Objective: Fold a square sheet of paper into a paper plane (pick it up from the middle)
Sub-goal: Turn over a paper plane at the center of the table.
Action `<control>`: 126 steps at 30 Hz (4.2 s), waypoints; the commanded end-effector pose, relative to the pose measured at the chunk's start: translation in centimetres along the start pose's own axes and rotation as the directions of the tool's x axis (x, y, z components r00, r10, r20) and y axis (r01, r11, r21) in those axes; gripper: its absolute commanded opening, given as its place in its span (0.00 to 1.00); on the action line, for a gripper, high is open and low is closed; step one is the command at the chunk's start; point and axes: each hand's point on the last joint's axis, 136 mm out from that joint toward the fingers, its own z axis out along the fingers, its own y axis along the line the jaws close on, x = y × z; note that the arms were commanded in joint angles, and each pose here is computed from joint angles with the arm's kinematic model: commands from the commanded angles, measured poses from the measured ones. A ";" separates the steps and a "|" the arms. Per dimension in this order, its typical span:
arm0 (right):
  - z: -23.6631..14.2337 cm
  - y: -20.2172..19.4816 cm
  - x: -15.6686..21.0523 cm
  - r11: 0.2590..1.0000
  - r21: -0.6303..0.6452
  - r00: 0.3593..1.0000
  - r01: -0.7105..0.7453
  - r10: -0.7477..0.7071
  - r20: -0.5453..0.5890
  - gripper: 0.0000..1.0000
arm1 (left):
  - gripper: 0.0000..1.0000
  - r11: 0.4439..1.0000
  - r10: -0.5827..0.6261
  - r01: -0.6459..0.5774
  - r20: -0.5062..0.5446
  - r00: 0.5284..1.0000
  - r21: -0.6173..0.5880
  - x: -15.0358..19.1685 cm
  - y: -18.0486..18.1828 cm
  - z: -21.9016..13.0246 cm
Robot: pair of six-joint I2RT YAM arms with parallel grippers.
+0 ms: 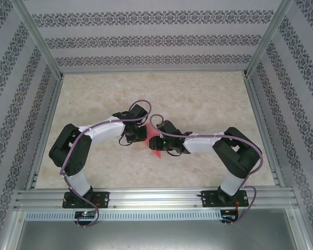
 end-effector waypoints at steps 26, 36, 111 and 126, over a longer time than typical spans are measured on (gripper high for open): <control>-0.3 -0.5 -0.6 0.980 0.162 0.994 0.112 -0.112 -0.007 0.14 | 0.20 0.994 0.028 -0.034 0.064 0.998 0.101 -1.4 -2.0 -2.5; -4.9 -3.4 -2.2 0.914 0.403 0.996 0.032 -0.065 0.068 0.05 | 0.30 0.996 -0.006 -0.019 0.260 0.966 0.091 -2.5 -0.6 -7.4; -0.3 -5.2 -1.0 0.833 0.553 0.998 -0.021 0.049 -0.036 0.31 | 0.39 0.996 -0.075 0.044 0.486 0.871 0.076 -3.2 4.3 -12.6; 0.3 -4.7 -1.0 0.853 0.516 0.995 -0.078 0.100 -0.014 0.26 | 0.40 0.997 -0.065 0.031 0.494 0.867 0.075 -2.9 4.5 -12.8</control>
